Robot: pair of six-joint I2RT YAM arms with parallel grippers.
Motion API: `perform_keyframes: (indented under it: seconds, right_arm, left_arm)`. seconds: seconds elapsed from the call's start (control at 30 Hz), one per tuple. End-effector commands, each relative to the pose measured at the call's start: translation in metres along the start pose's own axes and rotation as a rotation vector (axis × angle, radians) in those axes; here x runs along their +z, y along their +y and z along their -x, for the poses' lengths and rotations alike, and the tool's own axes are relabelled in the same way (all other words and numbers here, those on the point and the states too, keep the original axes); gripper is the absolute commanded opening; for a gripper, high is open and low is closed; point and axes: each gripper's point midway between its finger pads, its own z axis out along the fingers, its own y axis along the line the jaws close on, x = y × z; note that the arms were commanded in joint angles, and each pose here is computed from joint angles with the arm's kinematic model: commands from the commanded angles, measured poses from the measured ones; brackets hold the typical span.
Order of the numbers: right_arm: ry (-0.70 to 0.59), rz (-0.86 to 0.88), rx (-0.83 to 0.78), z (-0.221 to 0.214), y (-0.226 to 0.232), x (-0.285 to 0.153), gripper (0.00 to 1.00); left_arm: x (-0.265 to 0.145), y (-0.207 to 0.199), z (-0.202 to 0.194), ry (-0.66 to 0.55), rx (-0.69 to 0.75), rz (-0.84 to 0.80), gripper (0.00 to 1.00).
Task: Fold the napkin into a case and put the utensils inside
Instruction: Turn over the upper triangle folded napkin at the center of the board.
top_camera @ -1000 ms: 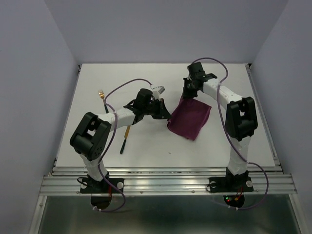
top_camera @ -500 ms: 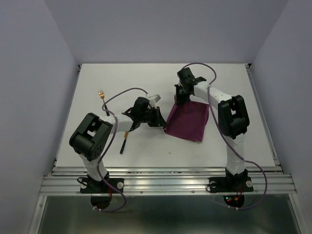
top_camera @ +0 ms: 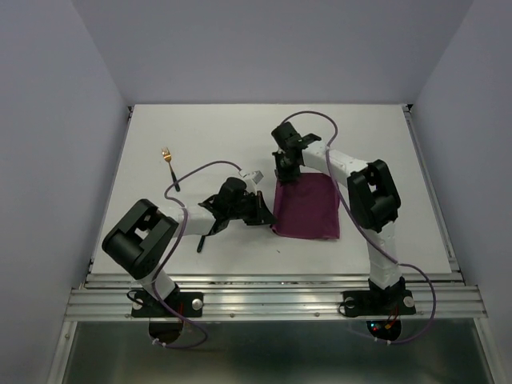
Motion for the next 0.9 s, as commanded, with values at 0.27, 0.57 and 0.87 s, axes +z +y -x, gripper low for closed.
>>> perform_keyframes:
  seconds: [0.27, 0.57, 0.87]
  right_arm:
    - [-0.142, -0.062, -0.005, 0.010, 0.006, -0.013, 0.01]
    - [-0.194, 0.013, -0.005, 0.016, 0.025, -0.031, 0.39]
    - [-0.260, 0.077, 0.017, 0.031, 0.035, -0.065, 0.57]
  left_arm:
    - [-0.010, -0.013, -0.062, 0.112, -0.037, -0.012, 0.00]
    - [-0.016, -0.010, -0.065, 0.091, -0.023, -0.005, 0.00]
    - [-0.020, -0.007, -0.065, 0.076, -0.026, 0.008, 0.00]
